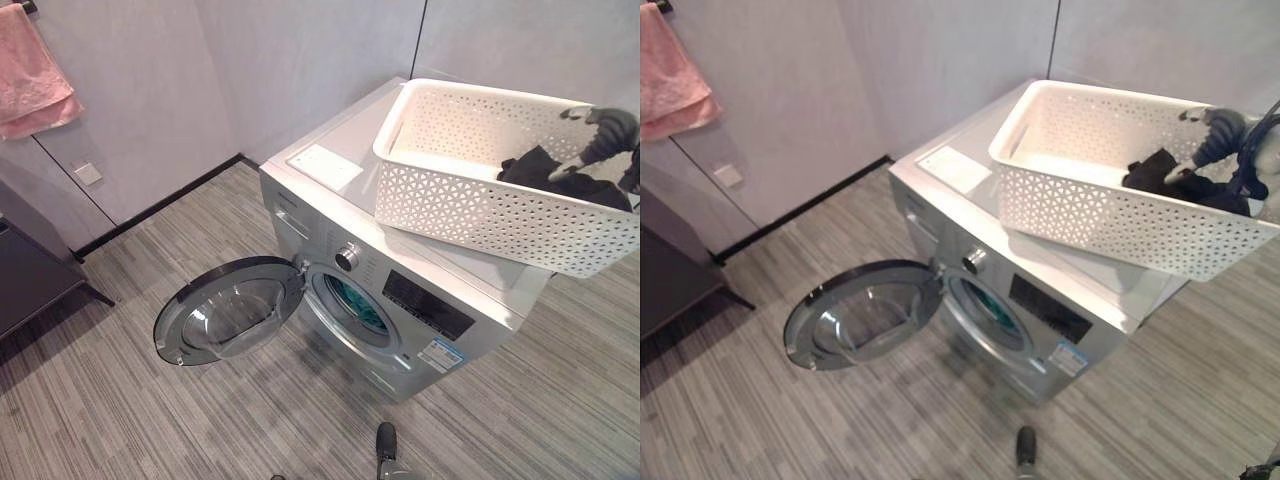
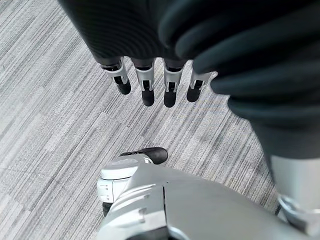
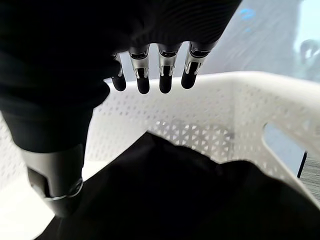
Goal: Grab the laundry basket,head to the washer,open it,put in the laundry and shut it.
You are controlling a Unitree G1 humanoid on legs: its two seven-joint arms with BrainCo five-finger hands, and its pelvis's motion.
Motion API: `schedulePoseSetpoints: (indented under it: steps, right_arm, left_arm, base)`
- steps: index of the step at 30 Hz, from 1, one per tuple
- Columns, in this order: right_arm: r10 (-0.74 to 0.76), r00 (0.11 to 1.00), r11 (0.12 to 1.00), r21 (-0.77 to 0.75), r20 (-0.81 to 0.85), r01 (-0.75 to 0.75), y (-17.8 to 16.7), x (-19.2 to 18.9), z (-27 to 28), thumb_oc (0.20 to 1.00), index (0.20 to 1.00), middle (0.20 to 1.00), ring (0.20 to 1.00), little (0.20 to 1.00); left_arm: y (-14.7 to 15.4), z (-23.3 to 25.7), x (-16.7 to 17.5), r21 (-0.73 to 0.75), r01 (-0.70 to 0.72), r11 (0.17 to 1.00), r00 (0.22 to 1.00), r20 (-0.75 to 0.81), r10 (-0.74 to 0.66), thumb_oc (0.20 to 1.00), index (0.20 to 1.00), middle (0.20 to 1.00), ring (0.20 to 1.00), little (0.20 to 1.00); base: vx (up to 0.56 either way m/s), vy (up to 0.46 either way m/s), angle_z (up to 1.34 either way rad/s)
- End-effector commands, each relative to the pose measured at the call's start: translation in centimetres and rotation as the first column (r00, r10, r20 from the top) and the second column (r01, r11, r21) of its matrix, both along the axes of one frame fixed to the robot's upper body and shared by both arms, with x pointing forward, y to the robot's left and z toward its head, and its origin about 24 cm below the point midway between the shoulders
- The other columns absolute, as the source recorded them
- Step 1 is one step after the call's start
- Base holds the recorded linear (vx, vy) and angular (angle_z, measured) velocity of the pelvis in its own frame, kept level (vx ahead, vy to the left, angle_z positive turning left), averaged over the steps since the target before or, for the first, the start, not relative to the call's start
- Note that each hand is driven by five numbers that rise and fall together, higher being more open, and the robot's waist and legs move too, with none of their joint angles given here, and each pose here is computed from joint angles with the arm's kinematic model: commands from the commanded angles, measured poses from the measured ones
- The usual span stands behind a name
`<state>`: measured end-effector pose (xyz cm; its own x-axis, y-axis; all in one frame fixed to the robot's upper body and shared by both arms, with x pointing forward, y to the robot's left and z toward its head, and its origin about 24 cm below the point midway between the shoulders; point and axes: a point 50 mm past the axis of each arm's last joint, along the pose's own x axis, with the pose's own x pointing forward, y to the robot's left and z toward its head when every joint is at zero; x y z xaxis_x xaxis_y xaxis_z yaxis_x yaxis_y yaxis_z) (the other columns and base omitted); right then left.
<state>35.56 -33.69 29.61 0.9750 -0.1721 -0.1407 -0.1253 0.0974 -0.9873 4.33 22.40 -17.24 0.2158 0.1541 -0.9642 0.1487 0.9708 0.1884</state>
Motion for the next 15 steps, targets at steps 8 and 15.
schedulePoseSetpoints:
  steps: [8,15]
  right_arm:
    - [-0.090,0.994,0.995,-0.042,-0.065,0.087,-1.8,-0.5,-0.7,1.000,1.000,1.000,1.000,1.000]
    - [-0.194,0.967,0.975,-0.140,-0.164,0.172,-3.7,-1.2,-2.0,1.000,1.000,1.000,1.000,1.000]
  left_arm:
    - [2.9,0.7,0.6,0.073,0.044,0.996,0.999,-0.019,-0.043,1.000,1.000,1.000,1.000,1.000]
    - [2.9,1.2,3.2,0.067,0.085,0.994,0.993,0.073,-0.090,1.000,1.000,1.000,1.000,1.000]
  base:
    - [0.00,-0.008,0.02]
    - [-0.03,-0.025,0.09]
